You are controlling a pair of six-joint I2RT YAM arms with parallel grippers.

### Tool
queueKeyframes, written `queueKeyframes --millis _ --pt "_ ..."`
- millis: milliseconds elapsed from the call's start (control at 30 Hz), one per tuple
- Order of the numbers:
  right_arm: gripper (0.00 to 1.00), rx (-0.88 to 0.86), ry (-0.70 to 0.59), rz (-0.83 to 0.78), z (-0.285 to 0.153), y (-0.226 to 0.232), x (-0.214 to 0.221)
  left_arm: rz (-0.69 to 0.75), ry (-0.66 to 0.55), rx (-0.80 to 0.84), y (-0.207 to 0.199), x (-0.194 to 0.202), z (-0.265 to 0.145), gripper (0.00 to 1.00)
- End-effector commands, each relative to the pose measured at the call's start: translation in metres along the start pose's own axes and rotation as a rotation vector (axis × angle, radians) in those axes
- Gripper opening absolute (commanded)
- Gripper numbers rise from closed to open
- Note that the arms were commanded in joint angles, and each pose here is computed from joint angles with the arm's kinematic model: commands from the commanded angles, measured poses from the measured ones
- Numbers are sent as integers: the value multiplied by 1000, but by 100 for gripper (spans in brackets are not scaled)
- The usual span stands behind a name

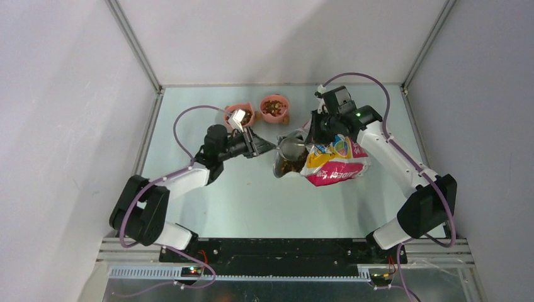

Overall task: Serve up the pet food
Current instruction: Collect the pet food from the pet food bag.

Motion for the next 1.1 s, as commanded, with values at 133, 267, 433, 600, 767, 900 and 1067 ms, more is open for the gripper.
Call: queueKeyframes --millis 133,267,433,600,767,900,1067 --pt "0 -6 -135 27 -15 2 -24 -39 -9 93 -32 -23 -19 0" --pt "0 13 -136 39 -15 -1 -24 -116 32 99 -29 -23 -18 0" --pt "0 18 -130 42 -15 -4 -24 -216 47 126 -26 -25 -18 0" --pt "0 14 -127 42 -15 -4 -24 -280 65 157 -25 -27 -18 0" --pt "0 15 -134 45 -16 -6 -26 -316 89 148 -20 -25 -25 0" --pt "0 15 -137 48 -15 -7 -28 -287 94 91 -11 -24 -36 0" --pt "0 17 -138 51 -14 -8 -29 -227 79 -1 -9 -28 -50 0"
Point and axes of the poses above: each gripper's point midway between its finger pads, its own z axis out along the fingers, its own y axis along the line the jaws close on, x = y × z, the point moved 7 cm from there along -z, back along the fingers, and after that the axes turned 7 degrees about -z, right-handed, at the moved point
